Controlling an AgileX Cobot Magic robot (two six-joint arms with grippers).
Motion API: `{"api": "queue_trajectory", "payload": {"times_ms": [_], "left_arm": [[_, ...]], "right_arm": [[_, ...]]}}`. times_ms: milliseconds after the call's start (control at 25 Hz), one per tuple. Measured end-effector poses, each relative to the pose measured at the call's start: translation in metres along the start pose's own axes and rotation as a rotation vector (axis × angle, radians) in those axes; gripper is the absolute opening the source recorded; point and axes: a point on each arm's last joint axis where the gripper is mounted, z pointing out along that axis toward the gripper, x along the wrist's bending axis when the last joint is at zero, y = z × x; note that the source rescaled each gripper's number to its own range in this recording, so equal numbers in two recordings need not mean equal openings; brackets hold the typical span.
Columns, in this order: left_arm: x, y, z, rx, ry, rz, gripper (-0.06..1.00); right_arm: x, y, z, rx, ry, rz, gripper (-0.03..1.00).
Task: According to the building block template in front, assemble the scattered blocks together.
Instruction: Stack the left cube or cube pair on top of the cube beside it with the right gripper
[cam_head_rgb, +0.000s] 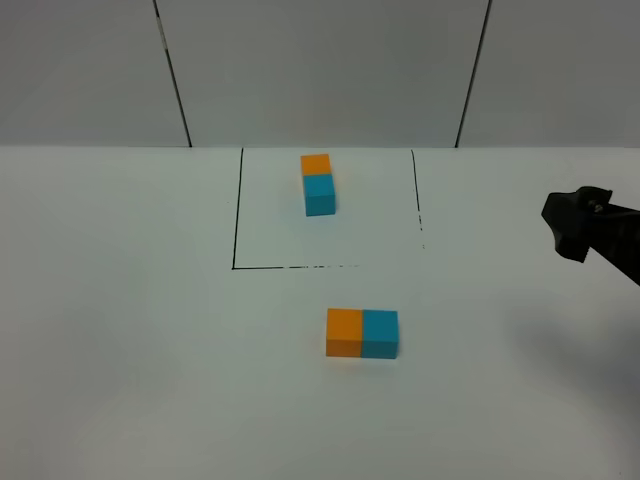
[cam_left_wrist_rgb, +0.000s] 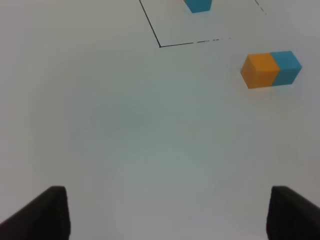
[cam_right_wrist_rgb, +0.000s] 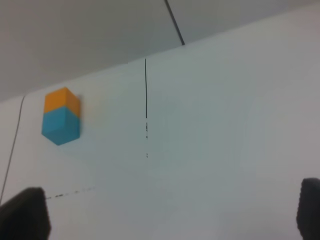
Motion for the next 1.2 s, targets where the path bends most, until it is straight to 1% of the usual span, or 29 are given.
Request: {"api": "queue_trajectory", "payload": {"times_ms": [200, 320, 360, 440, 520, 600, 680, 720, 760, 840, 960, 1120, 1200], "left_arm": [[0.0, 0.0, 0.0, 0.0, 0.0, 0.0, 0.67], [0.0, 0.0, 0.0, 0.0, 0.0, 0.0, 0.67], [0.0, 0.0, 0.0, 0.0, 0.0, 0.0, 0.67], [0.0, 0.0, 0.0, 0.0, 0.0, 0.0, 0.67], [0.0, 0.0, 0.0, 0.0, 0.0, 0.0, 0.67], [0.0, 0.0, 0.0, 0.0, 0.0, 0.0, 0.67], [0.0, 0.0, 0.0, 0.0, 0.0, 0.0, 0.67], [0.0, 0.0, 0.0, 0.0, 0.0, 0.0, 0.67], [0.0, 0.0, 0.0, 0.0, 0.0, 0.0, 0.67], [0.0, 0.0, 0.0, 0.0, 0.0, 0.0, 0.67], [0.0, 0.0, 0.0, 0.0, 0.0, 0.0, 0.67], [0.0, 0.0, 0.0, 0.0, 0.0, 0.0, 0.67], [0.0, 0.0, 0.0, 0.0, 0.0, 0.0, 0.67]], "right_arm": [[-0.002, -0.002, -0.007, -0.02, 0.001, -0.023, 1.0], [-0.001, 0.003, -0.005, 0.027, -0.025, -0.086, 1.0], [-0.001, 0.007, -0.003, 0.052, -0.04, -0.126, 1.0], [0.001, 0.016, 0.003, 0.108, -0.066, -0.236, 1.0], [0.008, 0.026, 0.012, 0.189, -0.083, -0.395, 1.0], [0.019, 0.033, 0.025, 0.281, -0.08, -0.55, 1.0], [0.033, 0.036, 0.043, 0.4, -0.062, -0.69, 1.0], [0.041, 0.039, 0.051, 0.443, -0.044, -0.764, 1.0], [0.048, 0.038, 0.063, 0.507, -0.028, -0.841, 1.0], [0.063, 0.03, 0.088, 0.635, 0.022, -0.996, 1.0], [0.087, 0.016, 0.12, 0.779, 0.135, -1.189, 1.0], [0.121, -0.007, 0.155, 0.855, 0.307, -1.322, 1.0], [0.135, -0.017, 0.166, 0.868, 0.371, -1.37, 1.0]]}}
